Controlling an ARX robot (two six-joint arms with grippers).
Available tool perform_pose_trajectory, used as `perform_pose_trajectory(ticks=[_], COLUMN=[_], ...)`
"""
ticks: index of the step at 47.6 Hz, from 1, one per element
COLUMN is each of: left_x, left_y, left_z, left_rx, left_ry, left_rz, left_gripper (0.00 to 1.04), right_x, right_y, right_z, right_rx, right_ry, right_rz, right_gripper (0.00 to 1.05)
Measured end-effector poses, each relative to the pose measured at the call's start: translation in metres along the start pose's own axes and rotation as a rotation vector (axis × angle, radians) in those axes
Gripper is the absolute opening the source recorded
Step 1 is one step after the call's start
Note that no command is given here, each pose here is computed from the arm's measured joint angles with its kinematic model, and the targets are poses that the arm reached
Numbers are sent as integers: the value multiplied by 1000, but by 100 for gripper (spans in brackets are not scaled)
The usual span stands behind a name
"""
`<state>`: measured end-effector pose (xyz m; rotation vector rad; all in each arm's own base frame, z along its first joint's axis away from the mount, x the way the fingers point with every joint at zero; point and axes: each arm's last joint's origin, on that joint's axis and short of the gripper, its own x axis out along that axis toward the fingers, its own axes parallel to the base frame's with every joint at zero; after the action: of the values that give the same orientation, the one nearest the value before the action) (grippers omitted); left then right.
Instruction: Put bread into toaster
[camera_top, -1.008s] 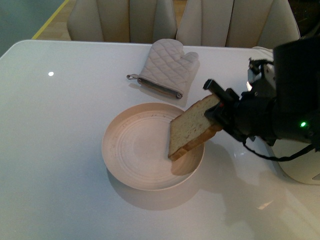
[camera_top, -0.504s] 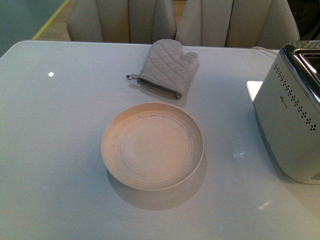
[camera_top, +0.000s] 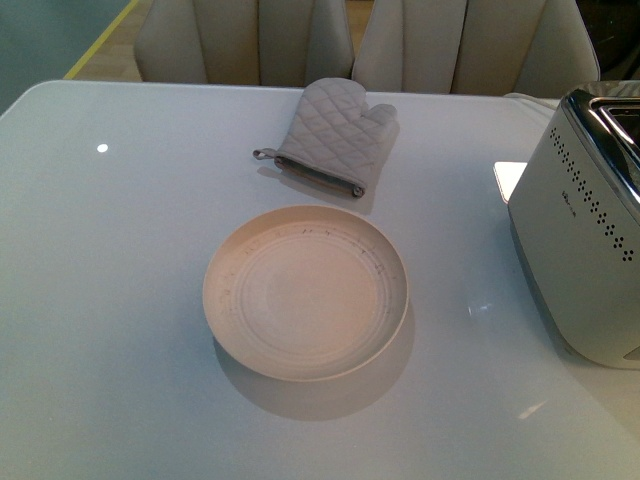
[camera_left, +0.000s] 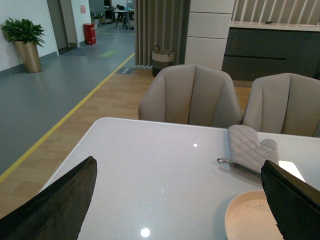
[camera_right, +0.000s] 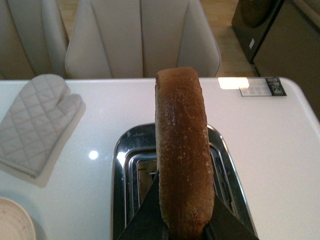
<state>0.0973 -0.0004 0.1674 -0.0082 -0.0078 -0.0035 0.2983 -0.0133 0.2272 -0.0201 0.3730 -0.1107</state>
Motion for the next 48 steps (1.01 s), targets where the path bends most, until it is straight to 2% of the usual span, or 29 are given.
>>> perform_pose_trajectory(ticks=[18,37,48], left_x=[0,0,0], left_y=[0,0,0], left_z=[0,0,0], left_rx=[0,0,0], left_ry=[0,0,0], left_rz=[0,0,0], left_gripper=[98,98,98], right_x=[7,10,25], right_y=[-2,-3,0], right_z=[-17,-25,-39], right_rx=[48,39,26], right_ry=[100,194,283], right_rz=[15,11,17], right_gripper=[4,4,4])
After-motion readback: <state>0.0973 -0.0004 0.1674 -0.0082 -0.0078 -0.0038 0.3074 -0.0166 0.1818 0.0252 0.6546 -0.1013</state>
